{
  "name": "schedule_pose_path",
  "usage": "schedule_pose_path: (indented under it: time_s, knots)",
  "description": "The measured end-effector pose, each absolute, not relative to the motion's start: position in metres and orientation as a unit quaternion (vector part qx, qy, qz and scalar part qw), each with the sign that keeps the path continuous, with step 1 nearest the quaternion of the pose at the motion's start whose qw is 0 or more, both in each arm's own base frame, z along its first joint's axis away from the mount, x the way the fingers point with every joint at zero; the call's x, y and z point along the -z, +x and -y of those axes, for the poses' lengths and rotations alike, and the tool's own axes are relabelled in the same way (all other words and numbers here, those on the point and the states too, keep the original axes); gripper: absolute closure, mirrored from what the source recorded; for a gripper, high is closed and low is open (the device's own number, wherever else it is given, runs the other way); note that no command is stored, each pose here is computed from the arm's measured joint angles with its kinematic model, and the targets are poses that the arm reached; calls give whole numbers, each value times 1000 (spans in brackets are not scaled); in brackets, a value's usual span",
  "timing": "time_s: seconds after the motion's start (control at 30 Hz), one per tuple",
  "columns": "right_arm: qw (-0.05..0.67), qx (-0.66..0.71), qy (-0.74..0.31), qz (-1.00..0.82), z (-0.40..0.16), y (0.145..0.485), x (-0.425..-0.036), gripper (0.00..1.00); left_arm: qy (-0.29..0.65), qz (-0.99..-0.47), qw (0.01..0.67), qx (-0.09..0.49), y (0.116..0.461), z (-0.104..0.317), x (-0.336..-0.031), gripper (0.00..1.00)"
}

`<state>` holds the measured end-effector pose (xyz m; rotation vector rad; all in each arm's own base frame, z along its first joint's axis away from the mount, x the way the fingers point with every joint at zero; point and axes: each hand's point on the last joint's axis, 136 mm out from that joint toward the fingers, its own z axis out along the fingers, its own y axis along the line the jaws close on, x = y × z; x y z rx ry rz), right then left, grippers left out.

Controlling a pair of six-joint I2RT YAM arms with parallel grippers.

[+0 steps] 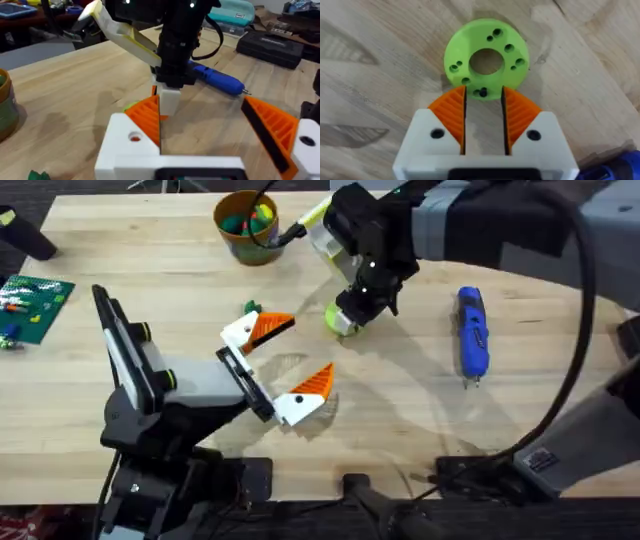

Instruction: Pick up the gripper from the table and insert it into the empty holder that is missing its gripper. Then pick up a screw, insert it into the mounting hole, and use the screwdriver to tighten it. Finally, clean up the table by picking up the vegetable and placing it into the bucket.

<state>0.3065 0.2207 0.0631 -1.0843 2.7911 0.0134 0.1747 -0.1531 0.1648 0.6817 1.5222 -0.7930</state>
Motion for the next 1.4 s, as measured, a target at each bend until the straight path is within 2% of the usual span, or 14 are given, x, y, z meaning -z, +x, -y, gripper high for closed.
schedule_pose_path:
  time_s: [0.47,0.67,0.9,1.4]
  knots:
    - [66,-3,-361,-930,-221,307,-58,626,294,-657,603,342,175,153,-165,14]
    - [66,-2,-364,-929,-221,307,-58,820,294,-657,603,342,175,153,-165,14]
    - [67,-2,-365,-929,-221,307,-58,988,294,-657,603,343,175,153,-165,14]
    - [66,-2,-365,-929,-221,307,-58,994,294,-657,603,343,175,153,-165,15]
